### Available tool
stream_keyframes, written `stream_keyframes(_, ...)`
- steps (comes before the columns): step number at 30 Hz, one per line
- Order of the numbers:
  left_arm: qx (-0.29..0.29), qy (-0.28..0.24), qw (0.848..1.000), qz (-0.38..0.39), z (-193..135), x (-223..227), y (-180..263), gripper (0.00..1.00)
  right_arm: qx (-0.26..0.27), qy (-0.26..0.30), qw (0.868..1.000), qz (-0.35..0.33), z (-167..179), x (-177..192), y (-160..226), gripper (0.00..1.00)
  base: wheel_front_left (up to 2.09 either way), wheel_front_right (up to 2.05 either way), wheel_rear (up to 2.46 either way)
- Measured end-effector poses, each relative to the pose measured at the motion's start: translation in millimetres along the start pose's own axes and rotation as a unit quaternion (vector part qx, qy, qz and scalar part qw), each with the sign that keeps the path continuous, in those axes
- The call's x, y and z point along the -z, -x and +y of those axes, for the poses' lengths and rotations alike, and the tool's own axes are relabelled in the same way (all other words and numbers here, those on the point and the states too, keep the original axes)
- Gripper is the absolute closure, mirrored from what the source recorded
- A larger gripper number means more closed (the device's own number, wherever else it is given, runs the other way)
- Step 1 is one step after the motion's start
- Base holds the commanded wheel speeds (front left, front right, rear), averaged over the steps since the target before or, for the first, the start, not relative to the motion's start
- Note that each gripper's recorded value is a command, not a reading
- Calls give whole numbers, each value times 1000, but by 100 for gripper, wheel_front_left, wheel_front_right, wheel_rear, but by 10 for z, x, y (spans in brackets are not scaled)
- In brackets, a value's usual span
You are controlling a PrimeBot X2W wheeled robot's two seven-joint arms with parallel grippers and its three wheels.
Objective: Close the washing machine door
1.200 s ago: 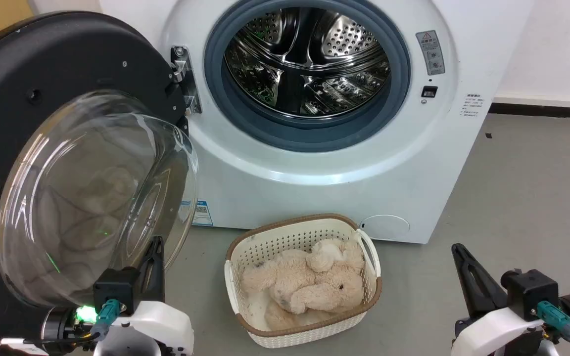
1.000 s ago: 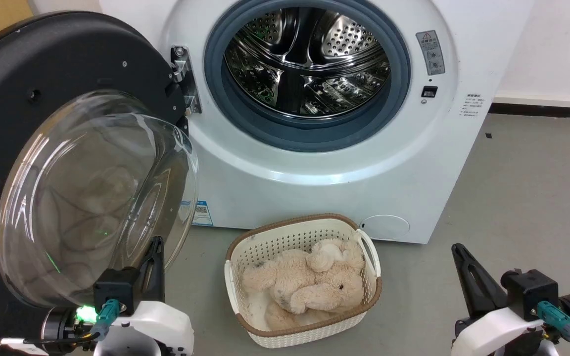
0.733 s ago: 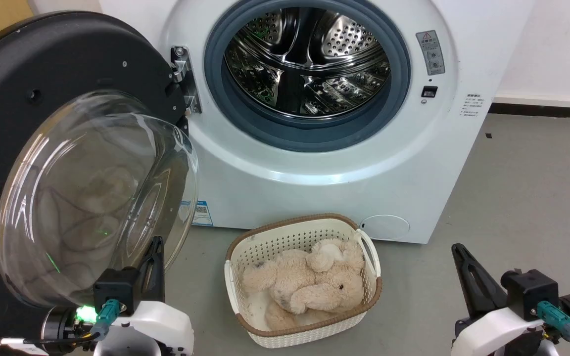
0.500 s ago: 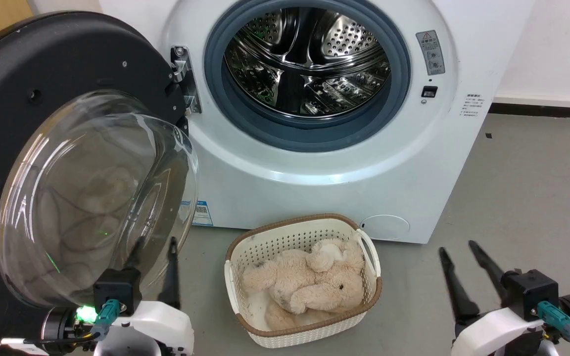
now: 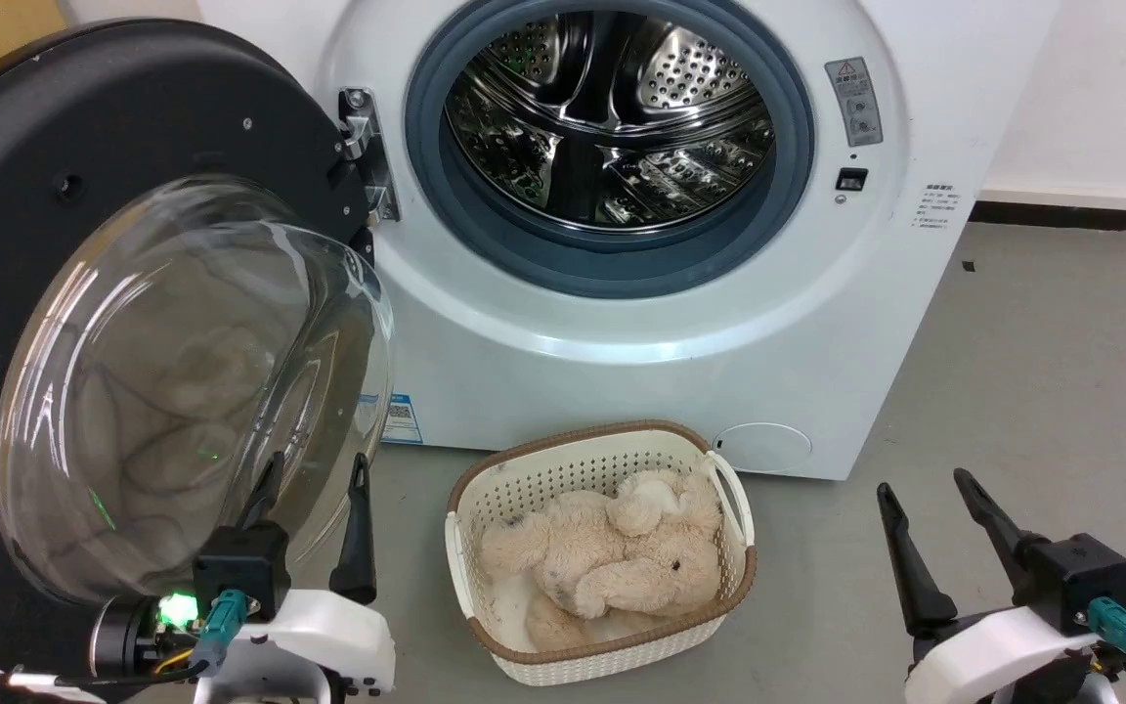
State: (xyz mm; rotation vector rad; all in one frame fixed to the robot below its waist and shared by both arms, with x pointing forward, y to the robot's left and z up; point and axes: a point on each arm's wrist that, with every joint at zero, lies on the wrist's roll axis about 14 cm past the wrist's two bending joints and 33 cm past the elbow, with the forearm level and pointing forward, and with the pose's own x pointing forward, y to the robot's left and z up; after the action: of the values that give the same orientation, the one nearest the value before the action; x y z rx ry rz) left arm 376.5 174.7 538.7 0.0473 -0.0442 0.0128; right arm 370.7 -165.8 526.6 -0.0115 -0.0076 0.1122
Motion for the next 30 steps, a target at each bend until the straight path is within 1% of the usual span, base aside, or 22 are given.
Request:
stream_keyframes(1,0,0,1000,-5,-2,-26,-4,65,0,0,1000,0,-2,0,-3,0,0,0,0)
stream_keyframes(2,-1,-1,1000,-10,-3,-53,-6,100,0,-1,1000,-2,-2,-5,-6,0,0,0,0)
stream_keyframes(8,-5,-7,999,-43,6,-247,-24,100,-2,-11,1000,-11,10,-28,-36,0,0,0,0)
stream_keyframes(16,-23,-22,995,-96,128,-573,-30,100,-10,-23,1000,-18,55,-40,-104,0,0,0,0)
stream_keyframes(21,-42,-33,989,-139,267,-851,-21,100,-18,-28,999,-21,110,-41,-161,0,0,0,0)
stream_keyframes(25,-60,-30,982,-178,391,-1098,0,100,-27,-33,999,-23,166,-37,-214,0,0,0,0)
stream_keyframes(30,-89,-31,972,-213,619,-1330,52,100,-37,-36,998,-25,230,-25,-283,0,0,0,0)
